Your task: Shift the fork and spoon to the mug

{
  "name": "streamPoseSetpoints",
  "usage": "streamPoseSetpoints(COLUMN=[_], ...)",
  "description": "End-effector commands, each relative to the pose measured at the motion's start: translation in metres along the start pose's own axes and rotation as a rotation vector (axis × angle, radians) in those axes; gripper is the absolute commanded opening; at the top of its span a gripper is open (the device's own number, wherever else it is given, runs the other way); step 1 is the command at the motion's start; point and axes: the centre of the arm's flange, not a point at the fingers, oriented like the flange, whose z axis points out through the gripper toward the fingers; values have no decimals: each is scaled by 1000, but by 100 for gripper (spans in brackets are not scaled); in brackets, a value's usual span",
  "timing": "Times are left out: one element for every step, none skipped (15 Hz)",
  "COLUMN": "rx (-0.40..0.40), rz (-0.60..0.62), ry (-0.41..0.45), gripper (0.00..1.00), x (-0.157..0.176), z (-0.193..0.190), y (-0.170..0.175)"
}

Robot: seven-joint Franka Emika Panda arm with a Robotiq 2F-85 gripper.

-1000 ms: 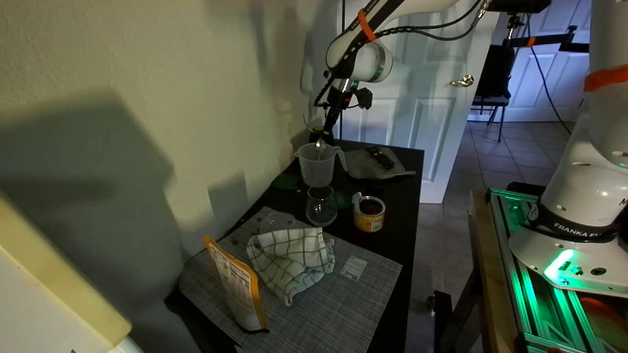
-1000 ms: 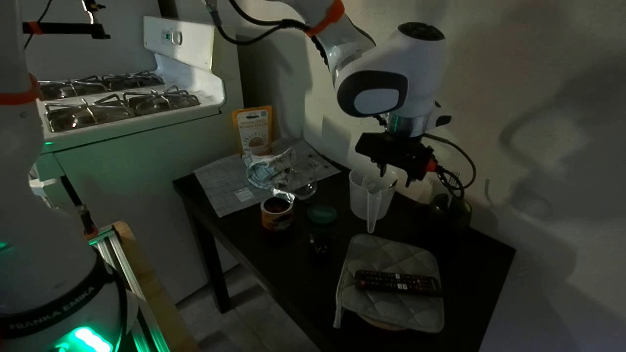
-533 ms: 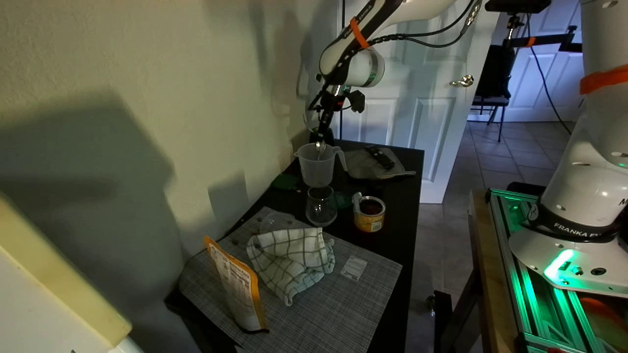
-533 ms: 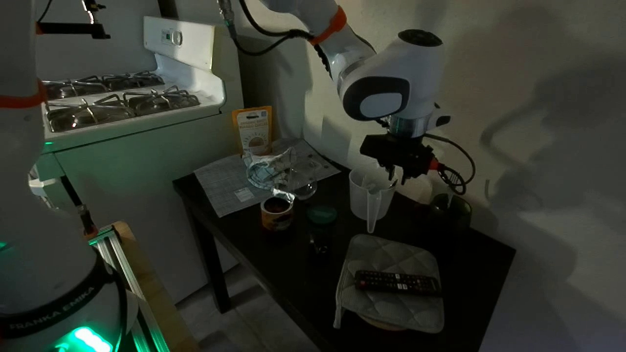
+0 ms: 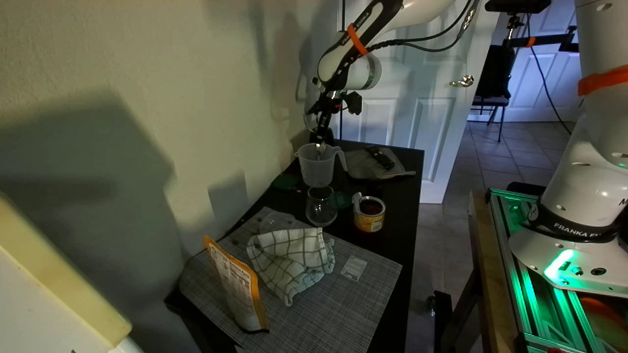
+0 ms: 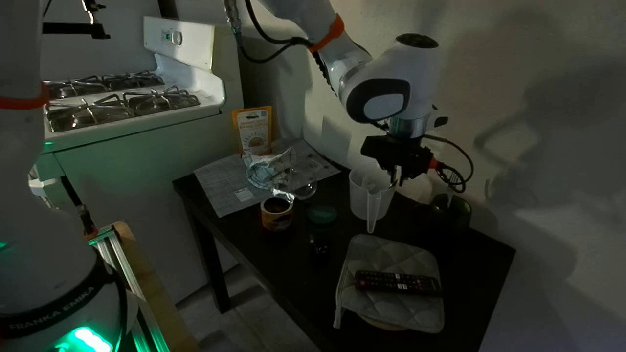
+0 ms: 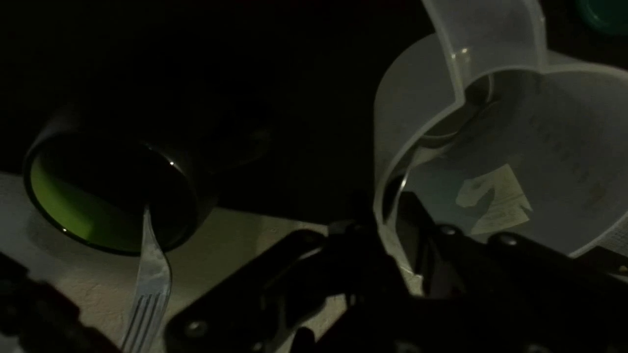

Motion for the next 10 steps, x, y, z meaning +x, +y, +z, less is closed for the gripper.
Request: streamPoseSetpoints(rx=[-25, -28, -30, -31, -33, -33, -30, -25, -19, -18], rz=[-11, -18, -24, -32, -42, -54, -67, -85, -100, -124], ry=[2, 3, 7, 8, 12, 17, 23, 25, 17, 11], gripper=[0, 0, 0, 1, 1, 1, 1, 1, 1, 1], x=[3, 3, 4, 5, 6, 6, 5, 3, 3, 0], z=[-3, -6, -9, -12, -15, -21, -30, -42, -54, -70], y=[-6, -8, -11, -13, -15, -19, -23, -27, -29, -31])
